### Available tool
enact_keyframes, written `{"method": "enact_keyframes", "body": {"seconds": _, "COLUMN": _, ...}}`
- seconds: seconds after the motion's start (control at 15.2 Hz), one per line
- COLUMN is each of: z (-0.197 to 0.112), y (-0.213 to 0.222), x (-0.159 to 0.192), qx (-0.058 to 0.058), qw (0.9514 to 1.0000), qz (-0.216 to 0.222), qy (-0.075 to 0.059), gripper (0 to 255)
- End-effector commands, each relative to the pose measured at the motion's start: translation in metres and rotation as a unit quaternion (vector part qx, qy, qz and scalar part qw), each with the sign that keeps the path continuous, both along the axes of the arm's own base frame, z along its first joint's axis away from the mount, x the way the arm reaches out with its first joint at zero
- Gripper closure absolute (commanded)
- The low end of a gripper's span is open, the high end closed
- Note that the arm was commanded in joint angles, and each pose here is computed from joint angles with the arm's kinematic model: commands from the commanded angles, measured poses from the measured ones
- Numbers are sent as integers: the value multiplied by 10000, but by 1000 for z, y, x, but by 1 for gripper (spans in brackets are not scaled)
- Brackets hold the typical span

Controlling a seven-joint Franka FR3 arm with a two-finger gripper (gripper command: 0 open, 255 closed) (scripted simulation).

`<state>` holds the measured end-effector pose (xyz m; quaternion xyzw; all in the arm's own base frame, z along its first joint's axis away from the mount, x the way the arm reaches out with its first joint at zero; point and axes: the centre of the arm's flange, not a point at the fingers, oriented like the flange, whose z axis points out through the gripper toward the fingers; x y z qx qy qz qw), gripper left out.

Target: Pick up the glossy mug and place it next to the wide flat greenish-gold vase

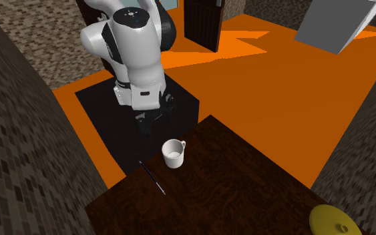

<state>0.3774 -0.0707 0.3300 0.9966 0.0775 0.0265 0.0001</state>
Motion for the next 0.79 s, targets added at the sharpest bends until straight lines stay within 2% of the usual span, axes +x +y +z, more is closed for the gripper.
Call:
{"method": "enact_keyframes", "body": {"seconds": 0.0, "z": -26, "y": -6, "x": 10, "qx": 45, "qw": 10000, "qz": 24, "qy": 5, "gripper": 0}}
{"method": "enact_keyframes", "body": {"seconds": 0.46, "z": -115, "y": -24, "x": 32, "qx": 239, "qw": 9996, "qz": 105, "qy": 67, "gripper": 0}}
{"method": "enact_keyframes", "body": {"seconds": 0.73, "z": -139, "y": -24, "x": 34, "qx": 255, "qw": 9996, "qz": 112, "qy": 73, "gripper": 0}}
